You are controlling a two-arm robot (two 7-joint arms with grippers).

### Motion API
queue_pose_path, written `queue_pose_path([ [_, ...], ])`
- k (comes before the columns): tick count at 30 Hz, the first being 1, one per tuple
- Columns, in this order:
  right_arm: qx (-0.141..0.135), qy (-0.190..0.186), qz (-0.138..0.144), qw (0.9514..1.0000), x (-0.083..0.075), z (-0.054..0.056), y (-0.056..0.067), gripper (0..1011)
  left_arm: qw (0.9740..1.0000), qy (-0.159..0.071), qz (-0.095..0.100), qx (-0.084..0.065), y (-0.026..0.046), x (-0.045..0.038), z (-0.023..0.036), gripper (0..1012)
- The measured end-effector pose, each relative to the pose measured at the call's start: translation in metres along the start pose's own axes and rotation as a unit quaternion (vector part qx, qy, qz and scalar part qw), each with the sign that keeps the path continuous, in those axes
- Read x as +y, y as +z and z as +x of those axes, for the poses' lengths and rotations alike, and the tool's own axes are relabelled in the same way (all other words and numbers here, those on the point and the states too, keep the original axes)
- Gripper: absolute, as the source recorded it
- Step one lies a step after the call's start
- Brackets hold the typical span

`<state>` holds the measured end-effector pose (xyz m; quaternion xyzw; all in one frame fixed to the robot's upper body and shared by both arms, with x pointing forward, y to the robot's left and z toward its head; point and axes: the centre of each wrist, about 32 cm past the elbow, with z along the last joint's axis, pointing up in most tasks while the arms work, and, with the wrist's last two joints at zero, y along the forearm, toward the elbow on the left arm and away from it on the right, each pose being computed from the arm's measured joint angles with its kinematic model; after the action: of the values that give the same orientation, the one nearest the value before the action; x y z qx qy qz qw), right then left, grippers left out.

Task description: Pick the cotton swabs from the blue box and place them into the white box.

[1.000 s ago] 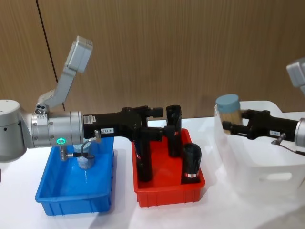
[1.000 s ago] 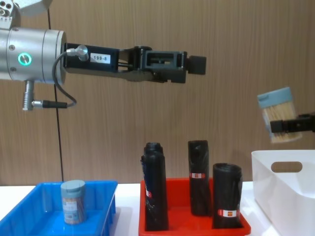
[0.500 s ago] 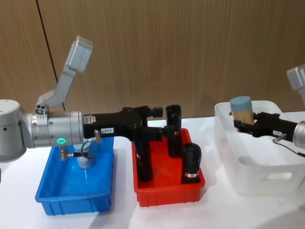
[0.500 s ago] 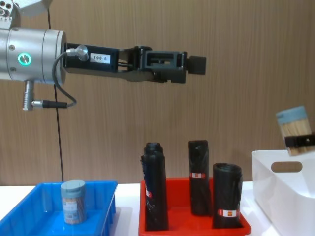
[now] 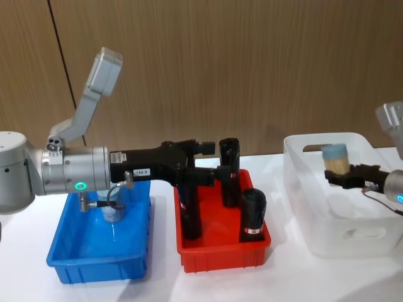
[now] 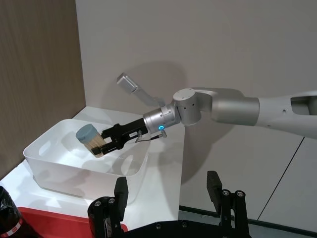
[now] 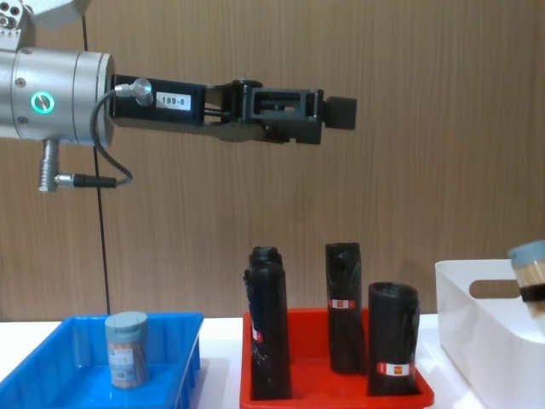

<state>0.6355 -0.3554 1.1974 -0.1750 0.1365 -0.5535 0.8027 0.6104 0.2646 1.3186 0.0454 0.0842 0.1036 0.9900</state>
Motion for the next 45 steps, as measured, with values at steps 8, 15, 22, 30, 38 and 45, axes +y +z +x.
queue_pose_path([
  [8,0.009,-0.020,-0.020,0.9996,0.013,0.006,-0.006,848,1.0000,0.000,0.000,0.000,0.0000,0.0000,0.0000,1004],
  [15,0.007,-0.027,-0.022,0.9993,0.018,0.008,-0.009,988,1.0000,0.000,0.000,0.000,0.0000,0.0000,0.0000,1004],
  [22,0.004,-0.028,-0.019,0.9994,0.020,0.009,-0.010,1002,1.0000,0.000,0.000,0.000,0.0000,0.0000,0.0000,1004],
  [30,0.000,-0.028,-0.013,0.9995,0.020,0.009,-0.010,1002,1.0000,0.000,0.000,0.000,0.0000,0.0000,0.0000,1004],
  [38,-0.007,-0.028,0.002,0.9996,0.016,0.009,-0.007,1002,1.0000,0.000,0.000,0.000,0.0000,0.0000,0.0000,1004],
  [45,-0.014,-0.027,0.024,0.9992,0.010,0.005,-0.001,1002,1.0000,0.000,0.000,0.000,0.0000,0.0000,0.0000,1004],
])
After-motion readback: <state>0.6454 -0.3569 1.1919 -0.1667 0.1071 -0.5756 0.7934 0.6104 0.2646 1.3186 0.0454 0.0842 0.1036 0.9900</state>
